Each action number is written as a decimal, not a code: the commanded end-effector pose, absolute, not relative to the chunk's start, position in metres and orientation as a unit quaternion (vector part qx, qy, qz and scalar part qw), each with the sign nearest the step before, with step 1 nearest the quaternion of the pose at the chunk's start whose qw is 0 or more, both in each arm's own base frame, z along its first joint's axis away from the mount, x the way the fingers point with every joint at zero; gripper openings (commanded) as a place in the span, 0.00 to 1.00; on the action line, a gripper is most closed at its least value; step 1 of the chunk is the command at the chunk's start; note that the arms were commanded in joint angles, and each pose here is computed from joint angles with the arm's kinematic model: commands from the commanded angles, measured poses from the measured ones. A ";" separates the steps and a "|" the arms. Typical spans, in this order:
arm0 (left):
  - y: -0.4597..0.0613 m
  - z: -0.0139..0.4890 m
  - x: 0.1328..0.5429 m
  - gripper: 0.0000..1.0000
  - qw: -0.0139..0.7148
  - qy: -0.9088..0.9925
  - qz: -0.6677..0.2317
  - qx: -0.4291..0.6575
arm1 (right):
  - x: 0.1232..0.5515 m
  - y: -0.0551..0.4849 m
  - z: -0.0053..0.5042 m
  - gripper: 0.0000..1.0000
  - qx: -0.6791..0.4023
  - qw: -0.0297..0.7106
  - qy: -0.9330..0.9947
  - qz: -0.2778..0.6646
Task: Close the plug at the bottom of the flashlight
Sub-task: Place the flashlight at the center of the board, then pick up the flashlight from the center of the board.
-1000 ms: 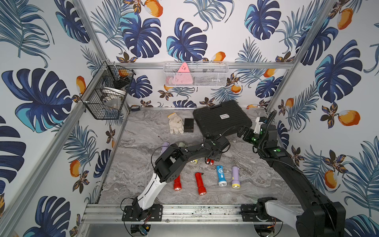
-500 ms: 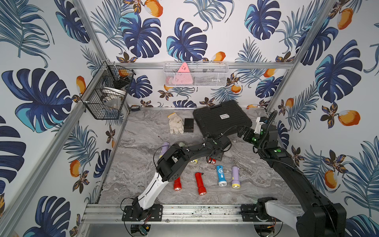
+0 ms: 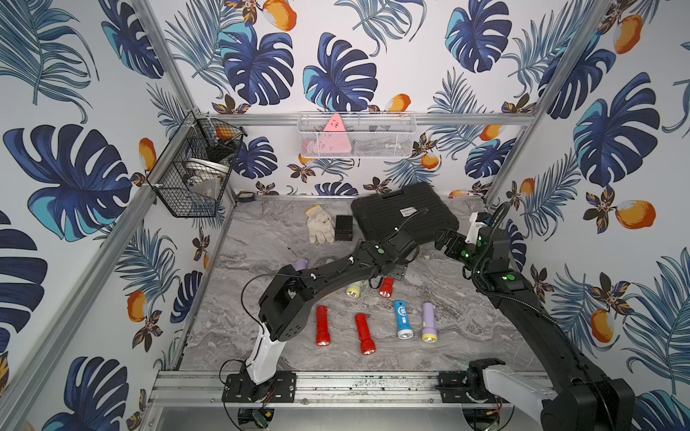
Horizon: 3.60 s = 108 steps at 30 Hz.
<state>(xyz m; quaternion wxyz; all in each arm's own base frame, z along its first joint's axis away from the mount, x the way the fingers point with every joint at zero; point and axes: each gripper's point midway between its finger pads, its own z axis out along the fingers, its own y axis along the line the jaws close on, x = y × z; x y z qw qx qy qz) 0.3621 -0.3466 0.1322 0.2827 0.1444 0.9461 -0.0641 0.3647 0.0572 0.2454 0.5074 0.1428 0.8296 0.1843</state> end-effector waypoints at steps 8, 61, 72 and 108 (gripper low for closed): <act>-0.215 0.154 0.317 0.73 0.263 0.961 -0.017 0.083 | 0.372 0.058 0.237 1.00 0.131 0.496 0.841 0.171; -0.150 0.024 0.225 0.65 0.112 0.993 -0.021 0.036 | 0.378 0.055 0.225 1.00 0.133 0.484 0.851 0.155; -0.150 0.011 0.220 0.46 0.095 0.995 -0.015 0.036 | 0.377 0.054 0.226 1.00 0.134 0.486 0.850 0.152; -0.256 0.216 0.309 0.00 0.408 0.857 -0.244 0.198 | 0.394 0.097 0.256 1.00 0.068 0.473 0.841 0.252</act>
